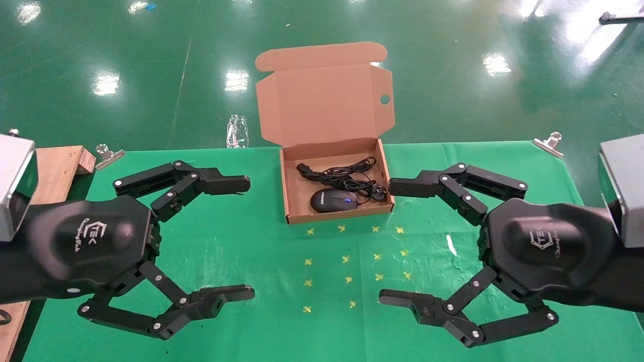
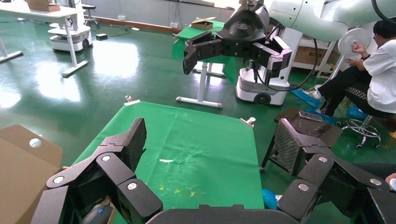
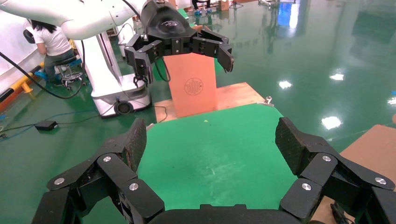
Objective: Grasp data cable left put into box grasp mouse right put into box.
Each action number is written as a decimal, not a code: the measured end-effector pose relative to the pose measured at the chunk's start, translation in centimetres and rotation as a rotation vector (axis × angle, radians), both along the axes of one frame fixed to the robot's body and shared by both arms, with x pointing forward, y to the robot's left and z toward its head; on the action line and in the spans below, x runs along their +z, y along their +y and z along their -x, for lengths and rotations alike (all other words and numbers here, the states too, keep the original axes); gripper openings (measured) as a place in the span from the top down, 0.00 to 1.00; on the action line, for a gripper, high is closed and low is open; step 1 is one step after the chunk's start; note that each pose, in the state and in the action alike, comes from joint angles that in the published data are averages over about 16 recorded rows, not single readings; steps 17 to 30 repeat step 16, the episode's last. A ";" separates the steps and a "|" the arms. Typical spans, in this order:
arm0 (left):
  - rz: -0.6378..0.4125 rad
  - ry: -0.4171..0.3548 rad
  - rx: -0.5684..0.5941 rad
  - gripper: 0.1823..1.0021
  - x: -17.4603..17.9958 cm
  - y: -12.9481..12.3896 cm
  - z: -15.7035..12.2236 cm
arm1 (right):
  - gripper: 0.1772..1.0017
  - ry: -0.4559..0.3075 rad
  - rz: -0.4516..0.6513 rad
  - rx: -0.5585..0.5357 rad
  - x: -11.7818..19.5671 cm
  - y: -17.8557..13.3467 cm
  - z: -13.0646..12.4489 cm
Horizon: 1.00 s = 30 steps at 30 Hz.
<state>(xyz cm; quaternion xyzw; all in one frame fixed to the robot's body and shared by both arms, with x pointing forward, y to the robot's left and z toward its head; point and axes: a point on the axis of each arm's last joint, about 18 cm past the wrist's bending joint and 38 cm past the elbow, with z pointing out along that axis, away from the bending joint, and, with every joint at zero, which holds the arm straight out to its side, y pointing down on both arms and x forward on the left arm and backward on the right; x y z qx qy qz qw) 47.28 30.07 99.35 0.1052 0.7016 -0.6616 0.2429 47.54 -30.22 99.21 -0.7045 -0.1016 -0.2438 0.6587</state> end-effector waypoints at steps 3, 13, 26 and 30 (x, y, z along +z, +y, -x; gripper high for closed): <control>-0.002 0.001 0.002 0.00 0.0 0.0 -0.1 | 0.00 0.000 0.000 0.000 0.0 0.0 0.0; -0.004 0.004 0.006 0.00 -0.1 0.0 -0.2 | 0.00 0.000 0.000 0.000 0.0 0.0 0.0; -0.005 0.004 0.007 0.00 -0.1 0.0 -0.2 | 0.00 0.000 0.000 0.000 0.0 0.0 0.0; -0.005 0.004 0.007 0.00 -0.1 0.0 -0.2 | 0.00 0.000 0.000 0.000 0.0 0.0 0.0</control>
